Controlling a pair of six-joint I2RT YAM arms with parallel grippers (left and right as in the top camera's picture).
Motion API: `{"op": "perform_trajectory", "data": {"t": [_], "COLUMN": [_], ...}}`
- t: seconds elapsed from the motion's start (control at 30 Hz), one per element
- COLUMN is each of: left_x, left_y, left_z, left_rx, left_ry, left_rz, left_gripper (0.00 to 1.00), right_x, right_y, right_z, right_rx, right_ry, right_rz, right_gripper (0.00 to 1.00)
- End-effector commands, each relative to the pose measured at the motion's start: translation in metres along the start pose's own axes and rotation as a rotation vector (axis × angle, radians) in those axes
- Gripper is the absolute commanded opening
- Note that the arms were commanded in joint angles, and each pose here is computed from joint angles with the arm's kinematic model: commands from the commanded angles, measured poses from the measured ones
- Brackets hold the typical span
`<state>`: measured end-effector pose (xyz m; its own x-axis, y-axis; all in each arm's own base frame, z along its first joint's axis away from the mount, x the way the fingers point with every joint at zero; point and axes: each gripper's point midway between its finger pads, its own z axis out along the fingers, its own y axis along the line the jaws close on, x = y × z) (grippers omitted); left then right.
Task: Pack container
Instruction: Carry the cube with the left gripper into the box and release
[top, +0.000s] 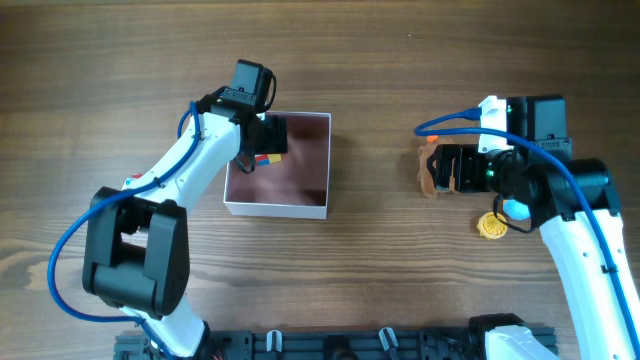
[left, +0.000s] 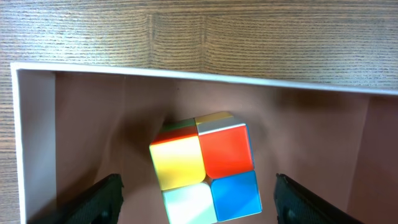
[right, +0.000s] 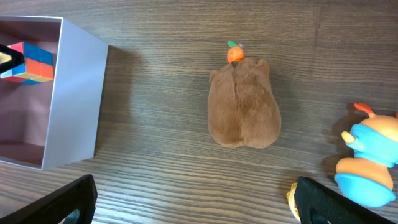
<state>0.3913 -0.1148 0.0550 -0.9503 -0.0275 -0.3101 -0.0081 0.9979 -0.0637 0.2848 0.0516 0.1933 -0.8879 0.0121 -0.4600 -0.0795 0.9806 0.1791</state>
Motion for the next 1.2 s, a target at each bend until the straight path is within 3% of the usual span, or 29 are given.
{"op": "perform_trajectory", "data": {"t": [0.0, 0.27, 0.3, 0.47, 0.6, 1.0, 1.17], "left_x": [-0.002, 0.001, 0.004, 0.017, 0.028, 0.017, 0.017], "left_y": [-0.005, -0.077, -0.082, -0.08, -0.077, -0.018, -0.018], "left_z": [-0.001, -0.057, -0.057, -0.019, 0.011, 0.04, 0.04], "left_rx": [-0.002, 0.078, 0.083, 0.046, 0.019, -0.049, -0.05], "left_ry": [-0.01, -0.157, -0.155, -0.065, -0.002, 0.055, 0.055], "left_rz": [0.019, 0.209, 0.222, 0.232, 0.239, 0.106, 0.105], "left_gripper": [0.8, 0.79, 0.73, 0.27, 0.11, 0.17, 0.17], "right_x": [-0.007, -0.008, -0.008, -0.006, -0.006, -0.006, -0.005], "right_y": [0.0, 0.0, 0.0, 0.0, 0.0, 0.0, 0.0], "right_z": [-0.005, -0.005, -0.005, -0.005, -0.005, -0.005, -0.005], "right_rx": [0.005, 0.005, 0.005, 0.005, 0.005, 0.005, 0.006], "right_ry": [-0.023, -0.025, -0.025, -0.02, -0.02, -0.018, -0.016], "right_rz": [0.013, 0.013, 0.013, 0.014, 0.014, 0.013, 0.014], "right_gripper": [1.0, 1.0, 1.0, 1.0, 1.0, 1.0, 1.0]}}
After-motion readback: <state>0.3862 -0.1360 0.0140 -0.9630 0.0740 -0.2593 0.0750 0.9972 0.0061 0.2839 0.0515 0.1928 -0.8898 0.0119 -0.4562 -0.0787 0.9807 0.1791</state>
